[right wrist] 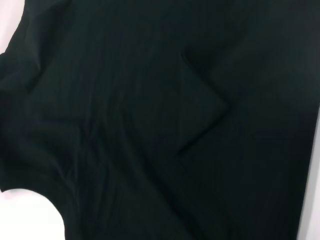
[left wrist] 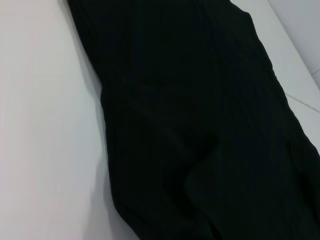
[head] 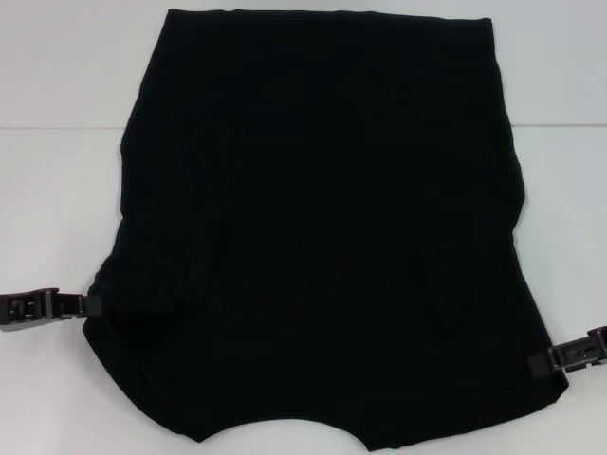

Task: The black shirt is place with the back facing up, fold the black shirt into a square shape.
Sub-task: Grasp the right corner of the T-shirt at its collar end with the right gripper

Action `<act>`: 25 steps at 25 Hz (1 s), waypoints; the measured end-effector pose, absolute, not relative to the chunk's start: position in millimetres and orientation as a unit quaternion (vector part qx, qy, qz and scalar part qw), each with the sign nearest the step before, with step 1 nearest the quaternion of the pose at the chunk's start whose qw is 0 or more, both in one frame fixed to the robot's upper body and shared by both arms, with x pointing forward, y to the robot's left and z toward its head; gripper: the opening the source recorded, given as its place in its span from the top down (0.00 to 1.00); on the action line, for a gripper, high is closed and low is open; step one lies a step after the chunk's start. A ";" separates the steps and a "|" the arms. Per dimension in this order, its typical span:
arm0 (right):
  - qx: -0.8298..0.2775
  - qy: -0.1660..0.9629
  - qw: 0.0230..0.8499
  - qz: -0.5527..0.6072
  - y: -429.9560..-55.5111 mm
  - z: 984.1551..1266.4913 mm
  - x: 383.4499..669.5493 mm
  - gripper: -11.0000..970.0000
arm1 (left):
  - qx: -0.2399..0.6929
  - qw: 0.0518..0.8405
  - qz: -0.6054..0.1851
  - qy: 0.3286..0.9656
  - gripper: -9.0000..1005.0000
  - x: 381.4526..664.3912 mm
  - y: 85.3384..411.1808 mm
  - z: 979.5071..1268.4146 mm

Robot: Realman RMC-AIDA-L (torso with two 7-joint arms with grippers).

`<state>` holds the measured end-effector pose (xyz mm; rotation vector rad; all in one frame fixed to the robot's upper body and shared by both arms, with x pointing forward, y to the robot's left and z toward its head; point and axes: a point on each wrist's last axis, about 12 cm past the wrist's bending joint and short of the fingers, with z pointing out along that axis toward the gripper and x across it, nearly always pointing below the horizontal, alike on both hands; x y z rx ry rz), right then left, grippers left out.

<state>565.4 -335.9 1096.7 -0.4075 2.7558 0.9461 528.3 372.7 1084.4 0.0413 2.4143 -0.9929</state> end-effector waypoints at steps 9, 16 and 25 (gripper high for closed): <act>-0.136 0.934 0.101 0.316 -337.1 1095.5 565.2 0.14 | 0.016 0.264 -0.367 0.892 0.95 529.7 372.1 1085.2; -0.142 0.933 0.096 0.316 -332.9 1094.4 565.8 0.15 | 0.015 0.265 -0.365 0.892 0.95 530.7 372.4 1085.3; -0.151 0.933 0.088 0.314 -326.0 1092.9 566.3 0.17 | 0.014 0.266 -0.363 0.893 0.95 531.1 373.0 1085.5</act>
